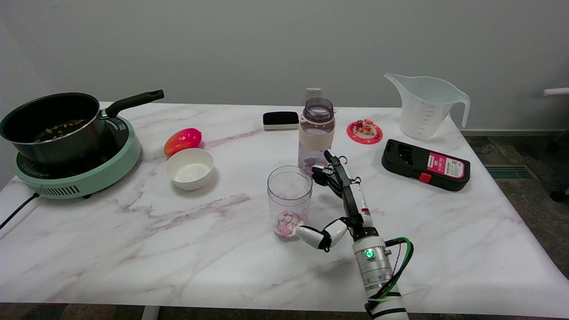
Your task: Pick up the measuring cup.
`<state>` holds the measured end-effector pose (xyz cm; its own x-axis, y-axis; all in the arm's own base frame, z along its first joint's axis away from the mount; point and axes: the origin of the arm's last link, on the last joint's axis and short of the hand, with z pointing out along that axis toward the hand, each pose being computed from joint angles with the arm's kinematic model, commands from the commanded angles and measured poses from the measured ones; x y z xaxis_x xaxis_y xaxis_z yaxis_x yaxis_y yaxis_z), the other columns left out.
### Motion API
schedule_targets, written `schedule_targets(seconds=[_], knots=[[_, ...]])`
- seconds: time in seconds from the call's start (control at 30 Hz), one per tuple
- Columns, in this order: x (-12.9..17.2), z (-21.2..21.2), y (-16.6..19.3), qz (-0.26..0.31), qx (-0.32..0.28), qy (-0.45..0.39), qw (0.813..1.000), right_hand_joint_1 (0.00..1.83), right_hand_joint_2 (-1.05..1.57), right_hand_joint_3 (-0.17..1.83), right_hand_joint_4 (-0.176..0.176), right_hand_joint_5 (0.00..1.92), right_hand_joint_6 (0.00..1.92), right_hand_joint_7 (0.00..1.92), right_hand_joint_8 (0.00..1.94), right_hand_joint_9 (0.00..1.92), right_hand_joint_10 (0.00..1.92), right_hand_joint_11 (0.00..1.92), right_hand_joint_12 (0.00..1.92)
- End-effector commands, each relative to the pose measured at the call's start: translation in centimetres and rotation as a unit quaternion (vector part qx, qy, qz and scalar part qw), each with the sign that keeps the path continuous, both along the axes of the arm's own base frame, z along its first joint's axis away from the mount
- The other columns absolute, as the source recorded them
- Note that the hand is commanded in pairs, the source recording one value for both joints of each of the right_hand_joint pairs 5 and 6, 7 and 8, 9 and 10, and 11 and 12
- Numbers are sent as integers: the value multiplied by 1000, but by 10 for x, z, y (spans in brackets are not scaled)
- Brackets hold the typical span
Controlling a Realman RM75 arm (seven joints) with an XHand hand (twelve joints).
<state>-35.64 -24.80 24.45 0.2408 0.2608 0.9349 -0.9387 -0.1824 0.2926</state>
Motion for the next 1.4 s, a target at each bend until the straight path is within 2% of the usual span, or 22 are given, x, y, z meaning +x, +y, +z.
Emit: schedule_targets(seconds=[0.03,1.17,1.33,1.4], knots=[[-5,-15,-5,-12,22,-9,1000,1152,-502,1276,0,153,153,479,479,517,517,492,492],[0,-34,-33,-7,64,-20,998,1151,-468,1095,0,142,142,475,475,502,502,476,476],[-1,-34,-34,-9,67,-24,997,1185,-306,1035,0,145,145,478,478,503,503,474,474],[-1,-34,-34,-9,67,-23,997,1211,-216,1113,0,149,149,481,481,504,504,473,473]])
